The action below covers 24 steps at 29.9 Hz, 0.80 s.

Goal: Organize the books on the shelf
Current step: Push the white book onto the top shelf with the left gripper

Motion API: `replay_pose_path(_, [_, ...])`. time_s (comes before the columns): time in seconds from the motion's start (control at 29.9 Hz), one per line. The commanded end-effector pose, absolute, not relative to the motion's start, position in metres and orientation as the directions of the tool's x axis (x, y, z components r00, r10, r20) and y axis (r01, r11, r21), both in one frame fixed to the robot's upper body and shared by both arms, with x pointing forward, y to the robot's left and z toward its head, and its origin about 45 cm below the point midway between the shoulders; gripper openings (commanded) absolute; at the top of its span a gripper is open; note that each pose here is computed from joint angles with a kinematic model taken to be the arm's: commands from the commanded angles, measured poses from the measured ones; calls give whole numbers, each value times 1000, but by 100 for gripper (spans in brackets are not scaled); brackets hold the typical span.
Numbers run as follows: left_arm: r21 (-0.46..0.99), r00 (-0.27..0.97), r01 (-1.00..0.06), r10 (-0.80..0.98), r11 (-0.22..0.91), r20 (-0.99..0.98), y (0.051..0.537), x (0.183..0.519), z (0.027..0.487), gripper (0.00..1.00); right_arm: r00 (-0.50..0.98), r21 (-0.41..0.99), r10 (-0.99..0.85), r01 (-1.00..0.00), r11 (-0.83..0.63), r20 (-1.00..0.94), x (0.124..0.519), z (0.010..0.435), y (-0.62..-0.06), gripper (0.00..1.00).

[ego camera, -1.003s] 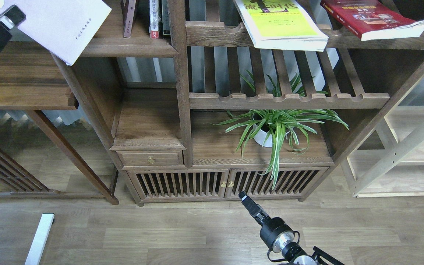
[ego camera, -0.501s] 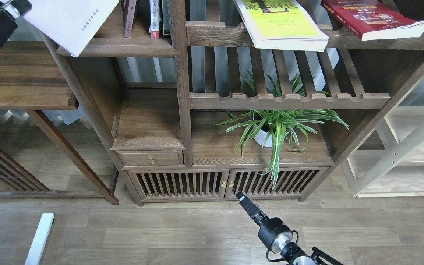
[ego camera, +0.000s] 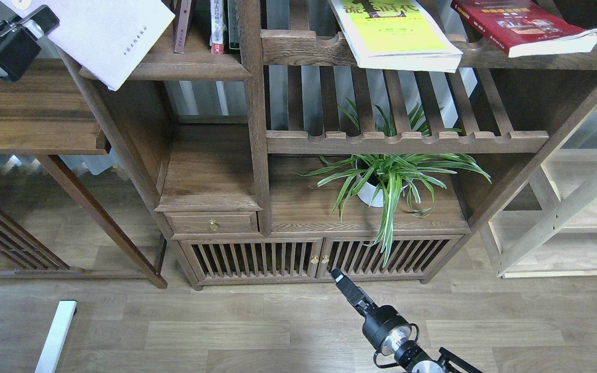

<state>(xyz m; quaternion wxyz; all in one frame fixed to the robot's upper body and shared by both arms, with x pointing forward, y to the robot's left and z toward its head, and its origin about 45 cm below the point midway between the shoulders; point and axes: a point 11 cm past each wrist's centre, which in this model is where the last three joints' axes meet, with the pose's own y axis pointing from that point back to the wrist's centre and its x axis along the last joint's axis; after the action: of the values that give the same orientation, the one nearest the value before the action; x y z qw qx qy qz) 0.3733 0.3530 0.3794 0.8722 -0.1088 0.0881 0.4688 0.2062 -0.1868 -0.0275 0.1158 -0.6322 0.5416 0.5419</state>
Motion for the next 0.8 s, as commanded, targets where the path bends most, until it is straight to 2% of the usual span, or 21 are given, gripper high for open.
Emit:
replay_pose_path(0.0, [-82,508,-858,815,507,-279,352,378,376,3,-173,439,-557,-810,-388,-812,205,-27,-186,97])
replay_pose_path(0.37, [-46,467,-879,837,475,-287,346,393,376,4,-170,437,-555,-809,-394,-814,205,-27,-185,97])
replay_pose_path(0.77, [-18,424,-899,861,437,-282,319,420,401,4,-151,411,-534,-814,-410,-832,205,-21,-179,97])
